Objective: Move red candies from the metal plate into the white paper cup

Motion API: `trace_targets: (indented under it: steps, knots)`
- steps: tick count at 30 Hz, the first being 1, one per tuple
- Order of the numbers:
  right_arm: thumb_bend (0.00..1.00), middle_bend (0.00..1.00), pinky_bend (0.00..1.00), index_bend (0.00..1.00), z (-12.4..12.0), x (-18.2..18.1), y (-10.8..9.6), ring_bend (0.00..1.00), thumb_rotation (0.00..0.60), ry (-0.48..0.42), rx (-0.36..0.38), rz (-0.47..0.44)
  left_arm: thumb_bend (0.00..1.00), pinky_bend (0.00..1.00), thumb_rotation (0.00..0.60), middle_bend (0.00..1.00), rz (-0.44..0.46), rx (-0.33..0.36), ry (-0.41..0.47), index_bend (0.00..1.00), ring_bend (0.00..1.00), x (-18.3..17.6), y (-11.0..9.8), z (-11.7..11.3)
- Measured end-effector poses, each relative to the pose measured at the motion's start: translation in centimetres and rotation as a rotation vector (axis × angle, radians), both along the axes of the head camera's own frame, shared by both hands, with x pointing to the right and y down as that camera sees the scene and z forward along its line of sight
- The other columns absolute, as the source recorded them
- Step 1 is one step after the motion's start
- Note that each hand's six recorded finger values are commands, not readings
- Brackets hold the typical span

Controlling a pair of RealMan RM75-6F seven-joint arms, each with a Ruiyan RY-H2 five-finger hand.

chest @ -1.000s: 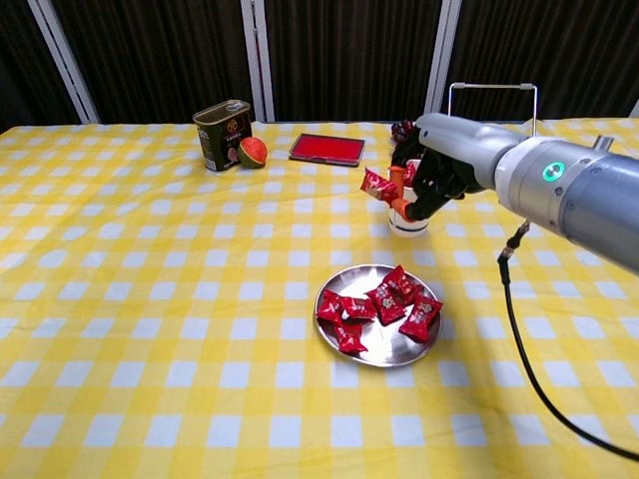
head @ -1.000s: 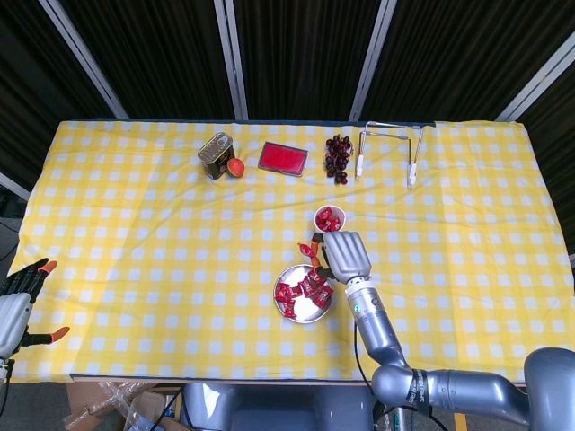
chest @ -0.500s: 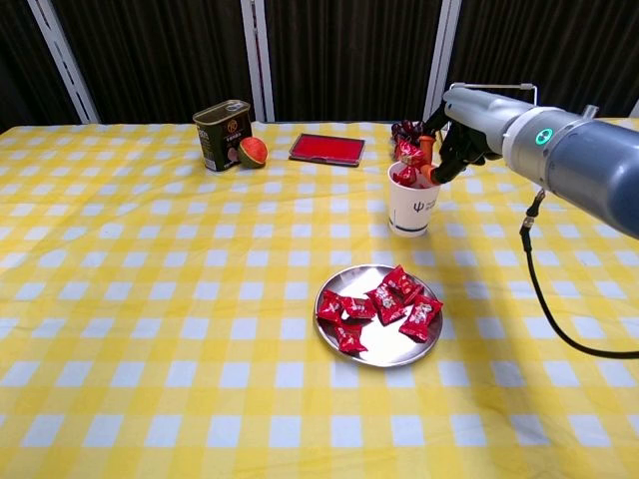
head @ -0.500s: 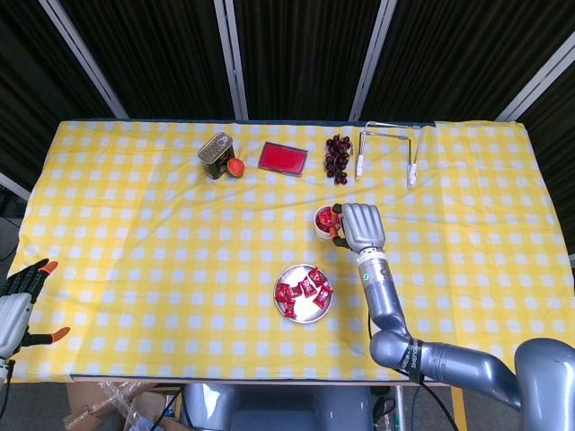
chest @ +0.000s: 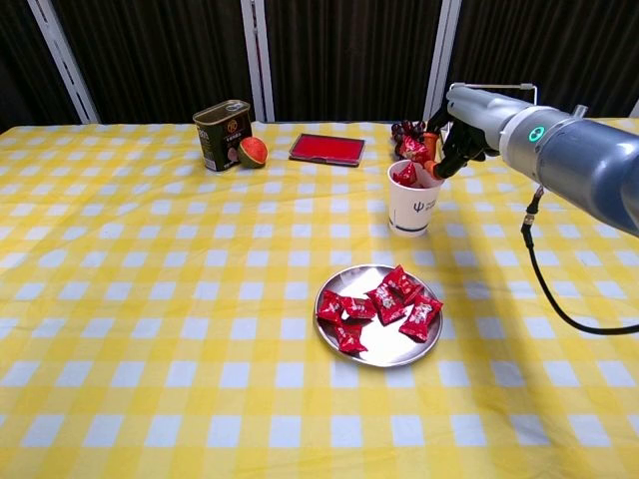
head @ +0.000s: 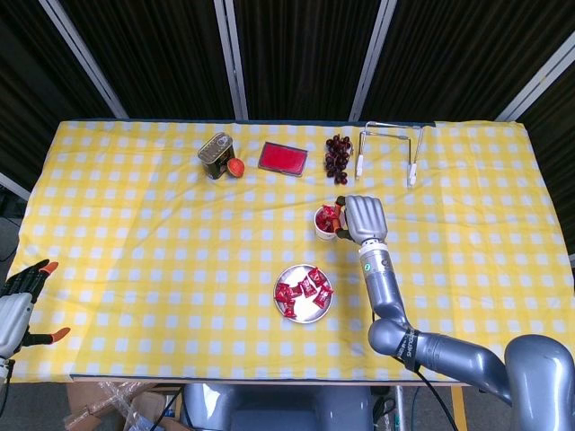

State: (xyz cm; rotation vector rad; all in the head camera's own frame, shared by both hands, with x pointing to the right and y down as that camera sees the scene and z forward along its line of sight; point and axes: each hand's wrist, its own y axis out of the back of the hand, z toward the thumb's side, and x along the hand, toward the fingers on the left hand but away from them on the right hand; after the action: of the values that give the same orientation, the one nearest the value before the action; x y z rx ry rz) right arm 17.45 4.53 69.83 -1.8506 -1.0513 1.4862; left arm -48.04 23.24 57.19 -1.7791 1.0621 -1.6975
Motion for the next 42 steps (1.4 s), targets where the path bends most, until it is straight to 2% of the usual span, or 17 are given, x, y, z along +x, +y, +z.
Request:
trace_targets:
  steps: [12, 20, 28, 32, 38, 42]
  knots:
    - [0.57, 0.84, 0.98, 0.45, 0.1, 0.4, 0.6, 0.86, 0.600, 0.009, -0.008, 0.002, 0.03, 0.00, 0.600, 0.00, 0.003, 0.002, 0.001, 0.00, 0.00, 0.0, 0.0, -0.1]
    - [0.58, 0.84, 0.98, 0.41, -0.2, 0.5, 0.6, 0.86, 0.600, 0.009, -0.001, 0.003, 0.03, 0.00, 0.600, 0.00, 0.002, 0.004, 0.001, 0.00, 0.00, 0.1, 0.0, -0.1]
    - [0.58, 0.84, 0.98, 0.41, -2.6, 0.0, 1.4, 0.86, 0.600, -0.038, 0.032, -0.030, 0.03, 0.00, 0.600, 0.00, 0.007, 0.010, 0.001, 0.00, 0.00, 0.1, -0.1, -0.1]
    - [0.55, 0.84, 0.98, 0.40, -3.6, -0.5, 2.9, 0.86, 0.600, -0.065, 0.026, -0.068, 0.03, 0.00, 0.600, 0.00, 0.007, 0.015, 0.003, 0.00, 0.00, 0.1, 0.0, -0.2]
    - [0.45, 0.84, 0.98, 0.38, -4.3, -1.7, 7.7, 0.86, 0.600, -0.107, -0.062, -0.152, 0.03, 0.00, 0.600, 0.00, 0.010, 0.025, 0.002, 0.00, 0.00, 0.1, 0.0, -0.4]
    - [0.41, 0.84, 0.98, 0.38, -3.8, -1.9, 10.5, 0.86, 0.600, -0.088, -0.118, -0.194, 0.03, 0.00, 0.600, 0.00, 0.009, 0.027, 0.000, 0.00, 0.00, 0.0, 0.0, -0.4]
